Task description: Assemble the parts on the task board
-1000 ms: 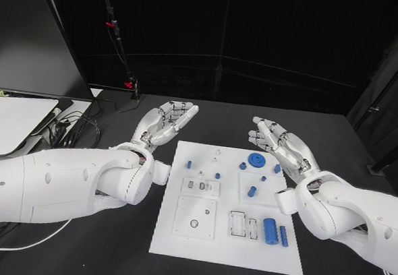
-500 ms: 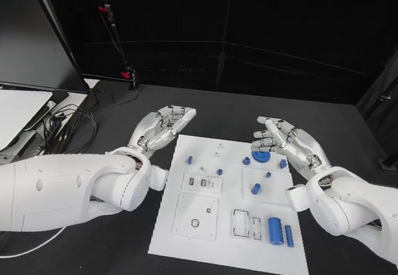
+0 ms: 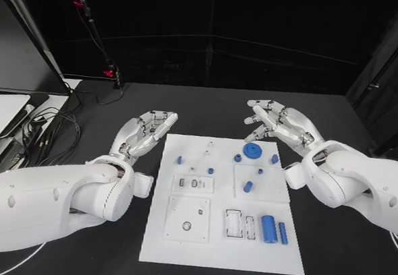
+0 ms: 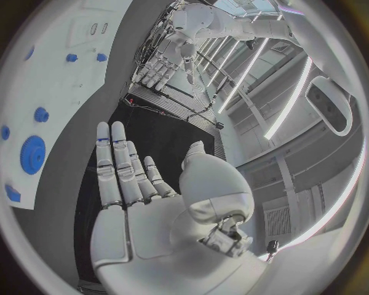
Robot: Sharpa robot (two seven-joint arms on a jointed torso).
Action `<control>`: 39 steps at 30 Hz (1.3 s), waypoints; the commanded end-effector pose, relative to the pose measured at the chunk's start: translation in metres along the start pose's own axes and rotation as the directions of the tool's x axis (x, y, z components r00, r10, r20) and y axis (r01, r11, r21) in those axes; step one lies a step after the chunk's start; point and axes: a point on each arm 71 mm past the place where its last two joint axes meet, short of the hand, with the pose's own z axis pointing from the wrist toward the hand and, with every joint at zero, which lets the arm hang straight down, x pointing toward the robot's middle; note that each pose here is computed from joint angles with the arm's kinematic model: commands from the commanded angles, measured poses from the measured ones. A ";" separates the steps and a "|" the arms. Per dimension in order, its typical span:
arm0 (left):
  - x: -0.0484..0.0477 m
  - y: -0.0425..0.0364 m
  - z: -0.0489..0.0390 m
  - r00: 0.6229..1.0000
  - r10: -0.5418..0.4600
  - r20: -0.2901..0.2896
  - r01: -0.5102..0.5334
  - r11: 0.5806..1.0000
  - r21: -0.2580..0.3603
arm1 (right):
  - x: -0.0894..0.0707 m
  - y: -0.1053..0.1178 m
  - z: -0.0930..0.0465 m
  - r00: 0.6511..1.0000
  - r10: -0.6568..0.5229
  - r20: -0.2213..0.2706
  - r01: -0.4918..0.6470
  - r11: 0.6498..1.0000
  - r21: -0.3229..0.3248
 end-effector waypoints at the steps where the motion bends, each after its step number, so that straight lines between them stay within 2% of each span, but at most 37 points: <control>1: 0.0031 -0.0244 -0.0027 1.000 -0.002 -0.015 0.007 0.943 0.332 | -0.003 0.002 0.006 0.994 -0.090 -0.062 0.090 0.996 -0.004; 7: 0.0046 -0.0241 -0.0017 1.000 -0.003 -0.018 0.009 0.944 0.331 | -0.014 0.000 0.015 0.984 -0.173 -0.045 0.173 0.985 -0.012; 15: 0.0042 -0.0235 -0.0007 1.000 -0.003 -0.018 0.009 0.944 0.331 | -0.028 -0.008 0.022 0.961 -0.275 0.002 0.275 0.961 -0.007; 18: 0.0048 -0.0233 -0.0001 1.000 -0.003 -0.020 0.009 0.944 0.331 | -0.032 -0.012 0.027 0.937 -0.350 -0.002 0.350 0.937 0.004; 22: 0.0054 -0.0230 0.0003 1.000 -0.007 -0.025 0.015 0.944 0.330 | -0.033 -0.017 0.032 0.890 -0.456 -0.023 0.457 0.890 0.016; 26: 0.0052 -0.0226 0.0008 1.000 -0.008 -0.027 0.017 0.944 0.329 | -0.034 -0.022 0.037 0.828 -0.558 -0.045 0.560 0.828 0.032; 31: 0.0057 -0.0221 0.0015 1.000 -0.009 -0.029 0.018 0.944 0.329 | -0.034 -0.029 0.044 0.735 -0.671 -0.091 0.677 0.734 0.054; 37: 0.0055 -0.0214 0.0023 1.000 -0.008 -0.029 0.017 0.944 0.328 | -0.034 -0.037 0.050 0.649 -0.748 -0.141 0.761 0.644 0.079; 39: 0.0054 -0.0211 0.0026 1.000 -0.007 -0.028 0.016 0.945 0.328 | -0.034 -0.039 0.051 0.609 -0.775 -0.165 0.792 0.604 0.087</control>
